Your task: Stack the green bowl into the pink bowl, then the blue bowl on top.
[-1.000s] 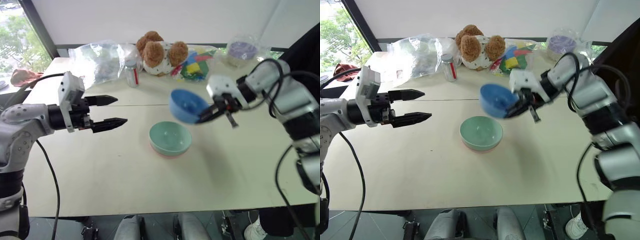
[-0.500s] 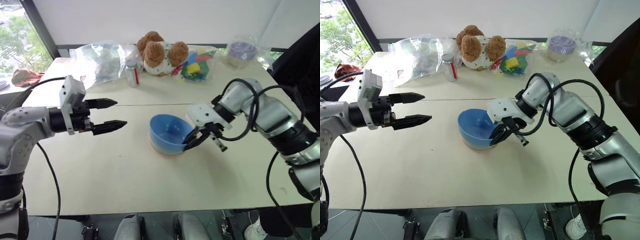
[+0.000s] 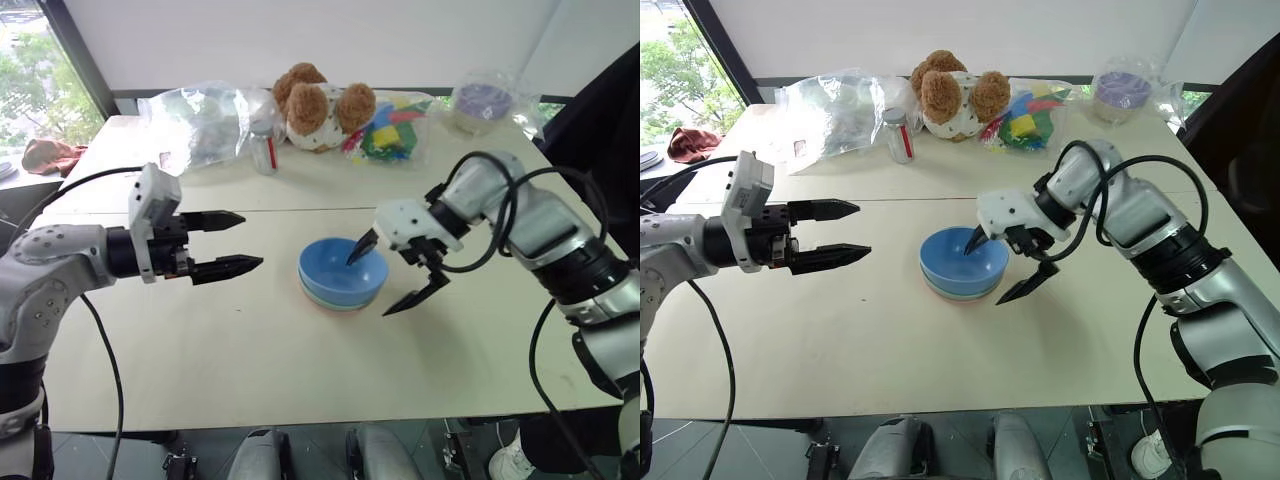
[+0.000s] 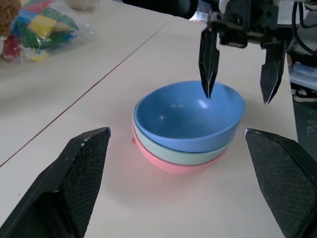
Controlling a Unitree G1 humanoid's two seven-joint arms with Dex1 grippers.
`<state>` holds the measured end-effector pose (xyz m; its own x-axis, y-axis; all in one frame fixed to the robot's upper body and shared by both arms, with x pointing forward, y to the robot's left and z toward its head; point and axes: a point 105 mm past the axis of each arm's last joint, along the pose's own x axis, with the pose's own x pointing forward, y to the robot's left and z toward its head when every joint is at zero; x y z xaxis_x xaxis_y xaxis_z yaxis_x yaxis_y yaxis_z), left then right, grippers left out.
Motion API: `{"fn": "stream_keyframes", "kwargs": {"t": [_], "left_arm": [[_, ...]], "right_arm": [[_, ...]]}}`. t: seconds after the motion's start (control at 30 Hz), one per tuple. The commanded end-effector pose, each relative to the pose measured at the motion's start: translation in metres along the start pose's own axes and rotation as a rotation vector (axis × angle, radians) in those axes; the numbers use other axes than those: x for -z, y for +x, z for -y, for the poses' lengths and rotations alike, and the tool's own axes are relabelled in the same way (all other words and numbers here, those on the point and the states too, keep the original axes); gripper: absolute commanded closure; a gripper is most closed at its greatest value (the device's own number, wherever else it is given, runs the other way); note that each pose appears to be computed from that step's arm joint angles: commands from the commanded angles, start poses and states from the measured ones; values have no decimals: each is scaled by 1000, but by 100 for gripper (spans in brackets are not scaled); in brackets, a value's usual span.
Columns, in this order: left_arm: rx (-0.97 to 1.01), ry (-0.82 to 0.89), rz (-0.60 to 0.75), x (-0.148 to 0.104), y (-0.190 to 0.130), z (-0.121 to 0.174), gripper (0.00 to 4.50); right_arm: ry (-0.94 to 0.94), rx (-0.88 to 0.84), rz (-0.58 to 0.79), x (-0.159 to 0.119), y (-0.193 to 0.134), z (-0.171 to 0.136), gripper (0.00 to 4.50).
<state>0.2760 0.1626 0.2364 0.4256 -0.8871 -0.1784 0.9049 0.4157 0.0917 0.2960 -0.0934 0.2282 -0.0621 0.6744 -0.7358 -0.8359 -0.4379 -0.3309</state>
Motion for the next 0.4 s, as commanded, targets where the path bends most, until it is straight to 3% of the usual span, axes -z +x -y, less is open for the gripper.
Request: {"fn": "stream_keyframes", "kwargs": {"t": [0.03, 0.2, 0.4], "left_arm": [[4, 42, 4, -9, -5, 6, 0], [2, 38, -22, -2, -7, 9, 0], [17, 11, -59, 10, -6, 15, 0]], "right_arm": [[45, 186, 68, -20, -46, 3, 3], [272, 374, 150, -12, -72, -16, 3], [529, 553, 162, 17, -74, -47, 3]]}}
